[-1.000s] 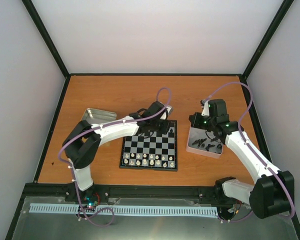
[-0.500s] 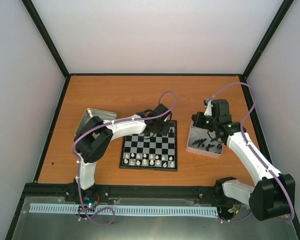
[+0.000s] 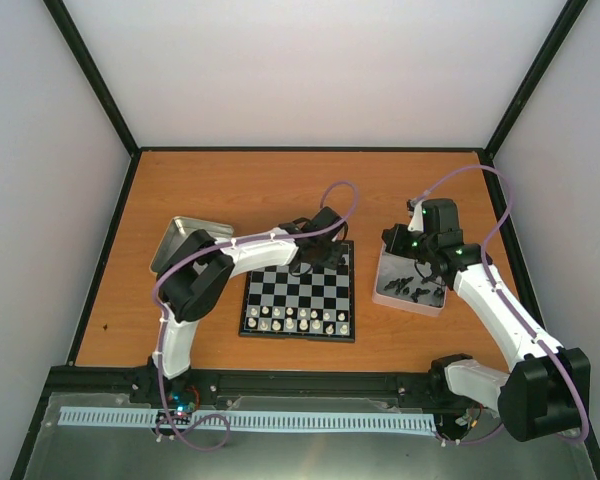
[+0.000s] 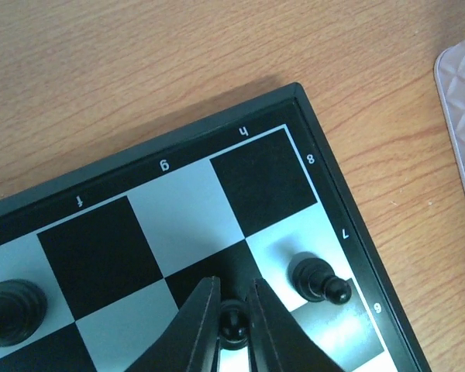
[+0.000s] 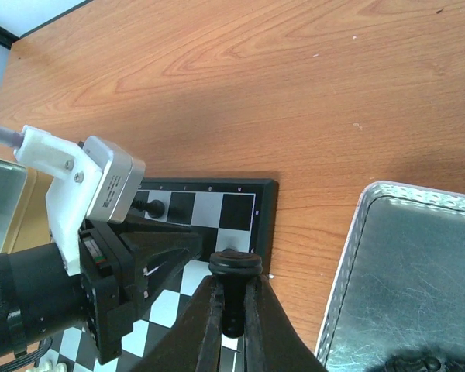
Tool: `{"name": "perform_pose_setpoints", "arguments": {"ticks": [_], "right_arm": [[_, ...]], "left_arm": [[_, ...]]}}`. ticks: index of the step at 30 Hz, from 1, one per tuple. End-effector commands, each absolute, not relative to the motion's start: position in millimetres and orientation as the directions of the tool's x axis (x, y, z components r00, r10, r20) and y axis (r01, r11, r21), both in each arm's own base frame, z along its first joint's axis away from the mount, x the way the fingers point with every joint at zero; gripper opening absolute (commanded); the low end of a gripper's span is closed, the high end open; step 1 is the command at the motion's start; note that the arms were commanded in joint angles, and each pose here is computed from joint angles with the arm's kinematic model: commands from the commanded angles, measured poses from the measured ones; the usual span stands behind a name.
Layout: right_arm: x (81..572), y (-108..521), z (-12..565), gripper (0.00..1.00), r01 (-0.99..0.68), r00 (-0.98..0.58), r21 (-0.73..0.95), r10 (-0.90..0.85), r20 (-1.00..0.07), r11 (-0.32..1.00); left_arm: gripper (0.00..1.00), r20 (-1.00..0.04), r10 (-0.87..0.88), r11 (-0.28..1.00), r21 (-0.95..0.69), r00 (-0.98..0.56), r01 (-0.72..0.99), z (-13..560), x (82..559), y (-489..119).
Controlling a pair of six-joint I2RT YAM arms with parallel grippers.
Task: Set up the chess pieces on the board
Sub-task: Place the chess piece on the chessboard.
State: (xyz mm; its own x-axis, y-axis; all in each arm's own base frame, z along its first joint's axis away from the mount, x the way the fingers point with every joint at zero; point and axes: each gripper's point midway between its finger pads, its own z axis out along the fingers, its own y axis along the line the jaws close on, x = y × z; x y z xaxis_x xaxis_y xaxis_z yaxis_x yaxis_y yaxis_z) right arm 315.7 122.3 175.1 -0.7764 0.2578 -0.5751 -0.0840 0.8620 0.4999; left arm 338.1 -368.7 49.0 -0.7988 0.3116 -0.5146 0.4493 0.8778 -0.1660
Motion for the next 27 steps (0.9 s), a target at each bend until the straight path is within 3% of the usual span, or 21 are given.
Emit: {"name": "perform_pose_setpoints", "arguments": {"ticks": [1, 10, 16, 22, 27], "right_arm": [[312, 120, 177, 0.03, -0.074, -0.777, 0.510, 0.271, -0.568, 0.857], [310, 121, 181, 0.03, -0.082, -0.775, 0.516, 0.271, -0.571, 0.853], [306, 134, 188, 0.03, -0.136, -0.795, 0.565, 0.250, -0.552, 0.814], [288, 169, 181, 0.03, -0.254, -0.866, 0.679, 0.151, -0.477, 0.688], [285, 187, 167, 0.03, -0.162, -0.927, 0.755, 0.165, -0.338, 0.635]], "left_arm": [[0.13, -0.537, 0.317, 0.872, -0.158, -0.781, 0.463, 55, 344, -380], [0.21, -0.542, 0.309, 0.877, -0.155, -0.782, 0.454, 63, 344, -377], [0.29, -0.612, 0.268, 0.825, -0.252, -0.744, 0.505, 124, 335, -388], [0.33, -0.681, 0.166, 0.806, -0.323, -0.714, 0.496, 181, 326, -366], [0.36, -0.708, 0.035, 0.836, -0.366, -0.706, 0.409, 202, 329, -315]]}}
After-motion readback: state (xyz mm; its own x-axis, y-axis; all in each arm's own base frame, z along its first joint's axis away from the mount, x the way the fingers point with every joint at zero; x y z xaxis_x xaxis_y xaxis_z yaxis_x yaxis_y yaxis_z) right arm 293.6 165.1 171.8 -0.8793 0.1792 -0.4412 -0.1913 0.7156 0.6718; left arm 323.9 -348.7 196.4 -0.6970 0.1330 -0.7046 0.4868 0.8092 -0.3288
